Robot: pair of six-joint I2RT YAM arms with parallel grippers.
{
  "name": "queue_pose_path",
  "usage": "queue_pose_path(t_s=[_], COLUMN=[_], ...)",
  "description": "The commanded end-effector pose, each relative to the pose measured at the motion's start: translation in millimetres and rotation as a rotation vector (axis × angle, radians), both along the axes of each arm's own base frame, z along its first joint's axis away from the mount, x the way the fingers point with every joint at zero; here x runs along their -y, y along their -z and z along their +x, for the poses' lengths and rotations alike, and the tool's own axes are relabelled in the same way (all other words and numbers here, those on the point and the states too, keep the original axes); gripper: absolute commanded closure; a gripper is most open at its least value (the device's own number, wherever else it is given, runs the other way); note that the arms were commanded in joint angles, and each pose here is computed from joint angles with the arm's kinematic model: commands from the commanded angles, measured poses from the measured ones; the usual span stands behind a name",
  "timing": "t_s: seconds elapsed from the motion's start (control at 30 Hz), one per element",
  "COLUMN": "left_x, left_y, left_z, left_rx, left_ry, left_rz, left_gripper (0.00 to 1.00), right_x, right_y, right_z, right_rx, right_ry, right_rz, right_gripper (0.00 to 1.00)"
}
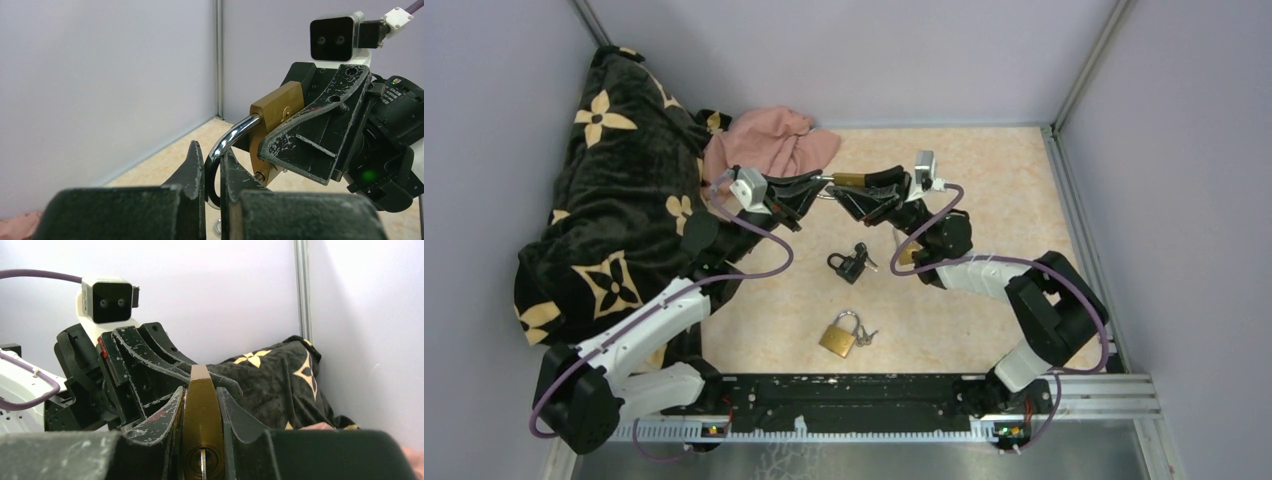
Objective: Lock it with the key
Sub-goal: Lock the lock.
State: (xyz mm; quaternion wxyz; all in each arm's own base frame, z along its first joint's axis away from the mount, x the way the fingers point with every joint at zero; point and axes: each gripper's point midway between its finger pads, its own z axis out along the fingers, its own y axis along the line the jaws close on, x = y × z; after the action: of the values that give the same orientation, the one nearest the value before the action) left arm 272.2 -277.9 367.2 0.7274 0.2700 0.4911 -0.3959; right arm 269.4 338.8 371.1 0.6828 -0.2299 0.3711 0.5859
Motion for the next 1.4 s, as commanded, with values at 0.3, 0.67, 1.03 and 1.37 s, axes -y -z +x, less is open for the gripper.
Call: queue_pose_path(t_s=[0.3,0.67,1.03,1.37], left_x=[57,-9,-28,-36], left_y=[52,69,128,160], left_z=[-200,-99,-95,-102], left_rx=[0.025,-0.147,-0.338,-0.392], left_ry=[0.984,0.533,0.439,0.437], left_rz=[0.257,0.32,0.343,0.395], left_gripper=[1.0,1.0,1.0,1.0], right_x=[-64,-33,-35,-35], right_y=[75,102,170,180], right_z=[8,-25,-74,-100], right_rx=[-0.218,-0.203,-0.345,-0.355], right_ry=[-0.075,-0.072,-0.272,-0.43], right_rz=[-0.334,-0.536,-0.647,-0.643], right_gripper=[1.0,1.0,0.91,0.48])
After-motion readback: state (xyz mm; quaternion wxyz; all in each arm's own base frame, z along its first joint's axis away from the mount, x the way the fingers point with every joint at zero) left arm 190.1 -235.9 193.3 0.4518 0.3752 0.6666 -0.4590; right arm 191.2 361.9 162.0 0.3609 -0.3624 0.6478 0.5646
